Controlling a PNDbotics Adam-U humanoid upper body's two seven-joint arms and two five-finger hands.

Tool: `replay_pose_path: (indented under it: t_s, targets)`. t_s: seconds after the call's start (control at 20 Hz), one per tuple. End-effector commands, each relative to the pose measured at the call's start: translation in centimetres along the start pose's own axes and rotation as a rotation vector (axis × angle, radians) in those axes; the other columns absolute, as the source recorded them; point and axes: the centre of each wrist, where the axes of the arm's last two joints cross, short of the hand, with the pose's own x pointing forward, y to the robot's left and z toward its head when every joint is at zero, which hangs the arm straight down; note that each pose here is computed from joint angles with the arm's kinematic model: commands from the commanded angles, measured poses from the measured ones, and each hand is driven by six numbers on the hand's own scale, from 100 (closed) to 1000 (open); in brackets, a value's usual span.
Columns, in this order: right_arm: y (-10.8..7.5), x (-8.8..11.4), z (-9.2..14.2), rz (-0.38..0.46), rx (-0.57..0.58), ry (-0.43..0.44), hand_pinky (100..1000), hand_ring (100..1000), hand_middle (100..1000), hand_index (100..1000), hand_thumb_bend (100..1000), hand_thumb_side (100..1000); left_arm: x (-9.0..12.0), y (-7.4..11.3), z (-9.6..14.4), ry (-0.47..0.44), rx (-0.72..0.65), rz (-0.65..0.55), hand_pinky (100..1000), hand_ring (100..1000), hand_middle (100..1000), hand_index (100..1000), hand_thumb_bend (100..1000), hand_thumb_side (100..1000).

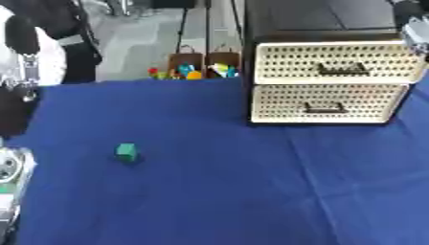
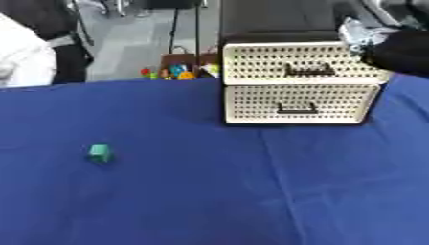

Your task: Pick up objects from table and place into drawer.

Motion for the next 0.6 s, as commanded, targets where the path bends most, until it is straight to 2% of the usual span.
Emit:
replay_pose_path:
  t_s: [0.05,0.3,0.4,0.45,0.5,0.6]
  targets:
    - [-1.1,-0.37,0.12,0.032,0.009,-0.012,422,584,700,876,176,1000,0.27,0.29,-0.31,-0.009,0.013,0.01,839,967,881,970,450,1000]
    - [-1.06,-0.43,0.2,0.014,0.042,-0.053,360,557,685,889,140,984,0.2,0.29,-0.18,-0.003,0.013,0.015,838,965,877,961,444,1000]
    - [-0.98,-0.52,0.31,0.009,0.073,-0.081,322,530,677,901,142,907,0.18,0.3,-0.14,-0.002,0.01,0.016,836,964,875,958,443,1000]
    - [-0.95,-0.59,0.38,0.006,0.091,-0.095,322,530,677,901,142,907,0.16,0.3,-0.12,-0.002,0.009,0.016,836,964,875,958,443,1000]
    - [-0.95,-0.7,0.46,0.005,0.107,-0.105,285,499,662,897,156,853,0.15,0.31,-0.1,-0.001,0.008,0.017,835,963,875,957,441,1000]
    - [-0.85,-0.89,0.64,0.002,0.138,-0.121,259,458,645,909,209,813,0.13,0.31,-0.06,0.0,0.006,0.018,833,962,874,956,440,1000]
